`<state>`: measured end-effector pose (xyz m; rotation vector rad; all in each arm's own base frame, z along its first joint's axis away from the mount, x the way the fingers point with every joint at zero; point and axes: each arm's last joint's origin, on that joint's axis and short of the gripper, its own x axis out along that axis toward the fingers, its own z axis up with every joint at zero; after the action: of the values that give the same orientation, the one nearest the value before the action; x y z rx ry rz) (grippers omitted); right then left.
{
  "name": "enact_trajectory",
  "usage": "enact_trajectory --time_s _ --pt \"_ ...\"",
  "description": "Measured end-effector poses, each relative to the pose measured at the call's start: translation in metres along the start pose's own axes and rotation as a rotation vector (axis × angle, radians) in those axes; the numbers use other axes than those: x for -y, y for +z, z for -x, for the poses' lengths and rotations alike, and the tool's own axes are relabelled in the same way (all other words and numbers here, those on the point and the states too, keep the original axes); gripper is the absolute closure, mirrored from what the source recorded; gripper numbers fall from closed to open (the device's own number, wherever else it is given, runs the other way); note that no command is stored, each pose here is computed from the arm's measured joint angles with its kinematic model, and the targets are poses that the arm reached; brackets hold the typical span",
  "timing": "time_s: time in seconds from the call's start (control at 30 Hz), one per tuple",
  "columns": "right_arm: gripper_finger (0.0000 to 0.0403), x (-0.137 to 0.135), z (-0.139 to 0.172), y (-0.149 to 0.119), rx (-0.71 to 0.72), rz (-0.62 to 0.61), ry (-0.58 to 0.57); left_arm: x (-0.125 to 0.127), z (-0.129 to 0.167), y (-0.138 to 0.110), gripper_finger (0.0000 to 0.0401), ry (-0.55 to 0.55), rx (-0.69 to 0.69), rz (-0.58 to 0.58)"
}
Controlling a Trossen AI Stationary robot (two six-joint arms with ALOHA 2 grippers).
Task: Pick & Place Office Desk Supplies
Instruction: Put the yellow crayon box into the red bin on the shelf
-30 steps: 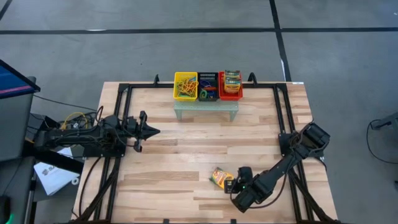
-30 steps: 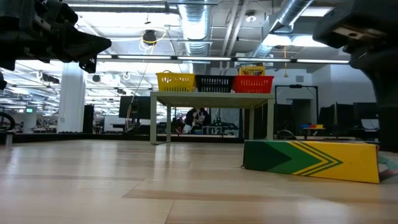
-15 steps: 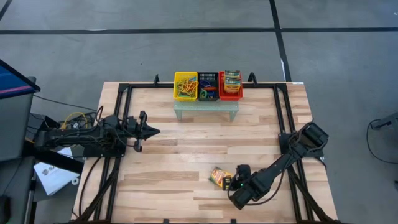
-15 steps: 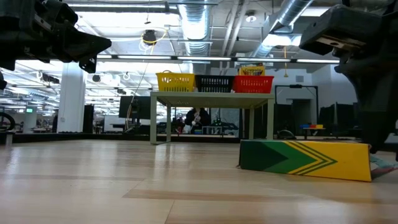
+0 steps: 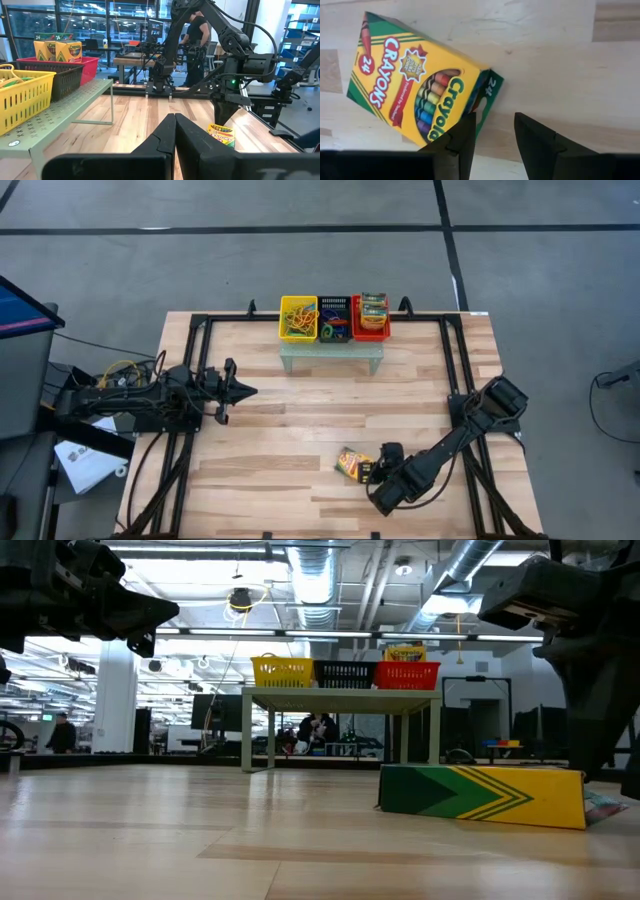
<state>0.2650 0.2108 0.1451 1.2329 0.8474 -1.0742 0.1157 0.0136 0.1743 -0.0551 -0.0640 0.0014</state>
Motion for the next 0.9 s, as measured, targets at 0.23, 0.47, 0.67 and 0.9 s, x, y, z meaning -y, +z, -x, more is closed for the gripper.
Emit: enact_trajectory --time_s 0.23,0.47,0.67,0.9 --pt "0.0271 -0.002 -0.001 0.003 0.023 -0.009 0.015 0.0 0.0 0.0 0.0401 0.0 0.0 0.0" --pt "0.0271 -0.001 -0.012 0.0 0.044 -0.003 0.002 0.0 0.0 0.0 0.0401 0.0 0.0 0.0" --pt "0.0271 -0.003 -0.023 -0.002 0.053 -0.01 0.008 0.0 0.0 0.0 0.0401 0.0 0.0 0.0" --pt "0.0285 -0.005 -0.021 -0.002 0.054 -0.017 0.034 0.0 0.0 0.0 0.0401 0.0 0.0 0.0"
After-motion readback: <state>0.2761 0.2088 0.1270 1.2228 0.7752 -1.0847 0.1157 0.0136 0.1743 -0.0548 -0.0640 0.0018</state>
